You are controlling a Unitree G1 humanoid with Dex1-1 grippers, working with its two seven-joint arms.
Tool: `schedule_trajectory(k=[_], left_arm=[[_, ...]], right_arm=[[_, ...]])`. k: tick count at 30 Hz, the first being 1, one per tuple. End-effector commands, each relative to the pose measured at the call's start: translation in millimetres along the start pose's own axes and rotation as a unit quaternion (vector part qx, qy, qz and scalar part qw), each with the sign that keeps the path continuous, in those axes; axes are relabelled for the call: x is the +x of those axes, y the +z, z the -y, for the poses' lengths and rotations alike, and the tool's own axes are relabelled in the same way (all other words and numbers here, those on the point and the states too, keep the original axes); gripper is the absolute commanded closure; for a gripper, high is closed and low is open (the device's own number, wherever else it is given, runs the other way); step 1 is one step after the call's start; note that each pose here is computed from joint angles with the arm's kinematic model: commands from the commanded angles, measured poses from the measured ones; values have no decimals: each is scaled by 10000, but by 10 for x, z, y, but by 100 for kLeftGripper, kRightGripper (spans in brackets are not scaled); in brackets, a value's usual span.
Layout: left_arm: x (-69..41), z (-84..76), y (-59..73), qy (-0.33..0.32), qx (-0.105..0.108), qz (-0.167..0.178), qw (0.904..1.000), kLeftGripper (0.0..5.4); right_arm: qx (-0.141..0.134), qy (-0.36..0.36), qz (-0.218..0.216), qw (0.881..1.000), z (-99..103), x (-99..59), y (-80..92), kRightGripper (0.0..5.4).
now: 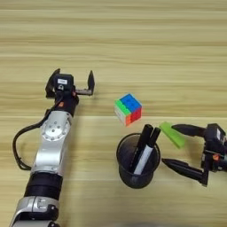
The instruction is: Move the objects on the table
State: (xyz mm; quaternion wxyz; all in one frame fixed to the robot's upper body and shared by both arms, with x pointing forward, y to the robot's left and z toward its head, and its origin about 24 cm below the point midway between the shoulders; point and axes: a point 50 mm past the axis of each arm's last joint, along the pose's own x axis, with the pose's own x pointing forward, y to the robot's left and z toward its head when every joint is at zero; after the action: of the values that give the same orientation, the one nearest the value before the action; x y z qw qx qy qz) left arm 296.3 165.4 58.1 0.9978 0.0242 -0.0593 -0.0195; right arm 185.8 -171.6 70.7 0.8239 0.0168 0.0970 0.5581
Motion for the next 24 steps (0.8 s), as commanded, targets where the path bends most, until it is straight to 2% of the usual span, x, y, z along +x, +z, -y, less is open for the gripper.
schedule_trajectory(k=[1,3,9,15,24], left_arm=[[28,15,12,-17,81,27,10000,0],[30,17,11,-18,79,26,10000,0],[31,18,8,-23,79,29,10000,0],[31,19,4,-27,82,25,10000,0],[35,26,1,-34,89,18,10000,0]], right_arm=[[120,109,231,9996,-12,17,124,4],[183,196,289,9992,-25,6,152,4],[124,214,277,9993,-9,-26,186,4],[226,261,312,9989,-34,35,196,4],[329,258,339,9985,-77,211,233,4]])
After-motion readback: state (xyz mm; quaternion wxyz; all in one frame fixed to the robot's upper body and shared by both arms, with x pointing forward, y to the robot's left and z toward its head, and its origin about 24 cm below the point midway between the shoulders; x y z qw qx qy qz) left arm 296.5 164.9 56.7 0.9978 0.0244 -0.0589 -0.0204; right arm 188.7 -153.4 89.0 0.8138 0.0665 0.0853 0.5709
